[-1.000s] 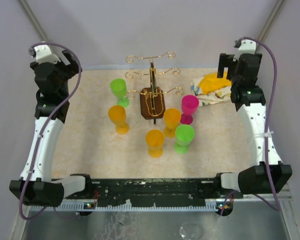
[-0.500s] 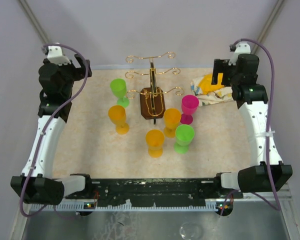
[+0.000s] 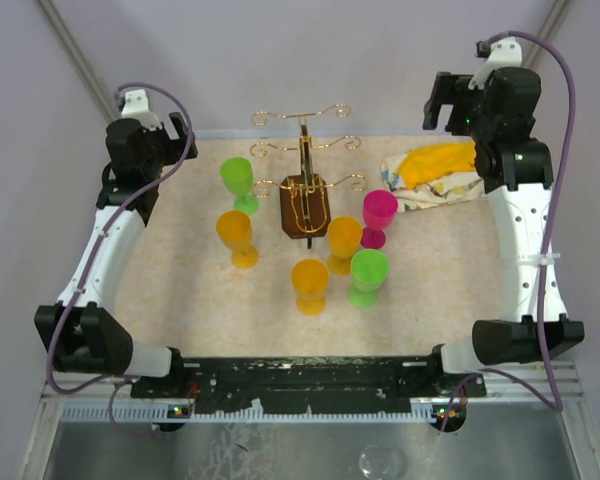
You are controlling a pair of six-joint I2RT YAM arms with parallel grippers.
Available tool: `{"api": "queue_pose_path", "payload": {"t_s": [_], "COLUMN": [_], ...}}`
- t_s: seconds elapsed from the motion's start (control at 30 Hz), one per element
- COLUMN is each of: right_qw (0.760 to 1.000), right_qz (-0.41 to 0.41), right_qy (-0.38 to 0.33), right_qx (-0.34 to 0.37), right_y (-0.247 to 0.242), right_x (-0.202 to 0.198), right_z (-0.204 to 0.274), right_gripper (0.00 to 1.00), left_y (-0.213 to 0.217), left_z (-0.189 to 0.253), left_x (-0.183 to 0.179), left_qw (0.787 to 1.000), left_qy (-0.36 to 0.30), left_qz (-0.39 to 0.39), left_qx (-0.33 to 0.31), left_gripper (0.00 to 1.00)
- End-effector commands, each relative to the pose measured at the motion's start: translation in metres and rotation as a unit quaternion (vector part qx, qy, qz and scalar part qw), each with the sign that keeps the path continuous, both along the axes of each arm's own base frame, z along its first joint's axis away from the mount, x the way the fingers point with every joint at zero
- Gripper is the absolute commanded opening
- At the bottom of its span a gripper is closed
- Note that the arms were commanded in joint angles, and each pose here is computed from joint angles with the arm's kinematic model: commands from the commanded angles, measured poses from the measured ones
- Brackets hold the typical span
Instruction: Place the wine glass upside down on the wine glass rack
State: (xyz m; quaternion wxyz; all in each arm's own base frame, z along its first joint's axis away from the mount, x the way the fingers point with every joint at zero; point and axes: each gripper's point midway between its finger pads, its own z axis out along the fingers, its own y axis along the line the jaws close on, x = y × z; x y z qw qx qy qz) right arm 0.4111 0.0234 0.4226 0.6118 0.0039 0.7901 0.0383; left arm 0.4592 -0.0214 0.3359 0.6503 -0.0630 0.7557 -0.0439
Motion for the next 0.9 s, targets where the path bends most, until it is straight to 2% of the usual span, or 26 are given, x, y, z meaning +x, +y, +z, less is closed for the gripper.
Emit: {"api": "queue_pose_path", "payload": {"t_s": [0.0,0.17,0.3,0.53,0.67,0.87], "right_qw": [1.0,1.0,1.0,1.0,0.999,0.998], "right_qz": [0.019,0.014,0.005,0.005,-0.001,-0.004], "right_qy": [-0.01,-0.003,0.002,0.027,0.054,0.067], "right_qx": [0.012,0.003,-0.014,-0.008,-0.011,-0.005], "right_y": [0.014,0.011,0.005,0.007,0.004,0.005], "right_x": [0.002,0.001,0.001,0.002,0.004,0.007], "right_z": [0.017,0.009,0.002,-0.009,-0.018,-0.027], "right_gripper": [0.98,0.99,0.99,0.99,0.99,0.99], "left_y": [-0.003,-0.006,-0.007,-0.023,-0.017,-0.029], "left_z": [0.003,-0.015,-0.024,-0.041,-0.061,-0.087], "left_x": [0.013,0.026,0.034,0.044,0.048,0.052], "left_qw": [1.0,0.996,0.994,0.991,0.987,0.976], "left_qy": [0.015,0.08,0.097,0.116,0.153,0.205], "left_qz": [-0.008,0.0,0.005,-0.041,-0.021,-0.052], "left_qx": [-0.005,-0.033,-0.04,-0.051,-0.045,-0.051], "left_gripper": [1.0,1.0,1.0,1.0,1.0,0.99]}}
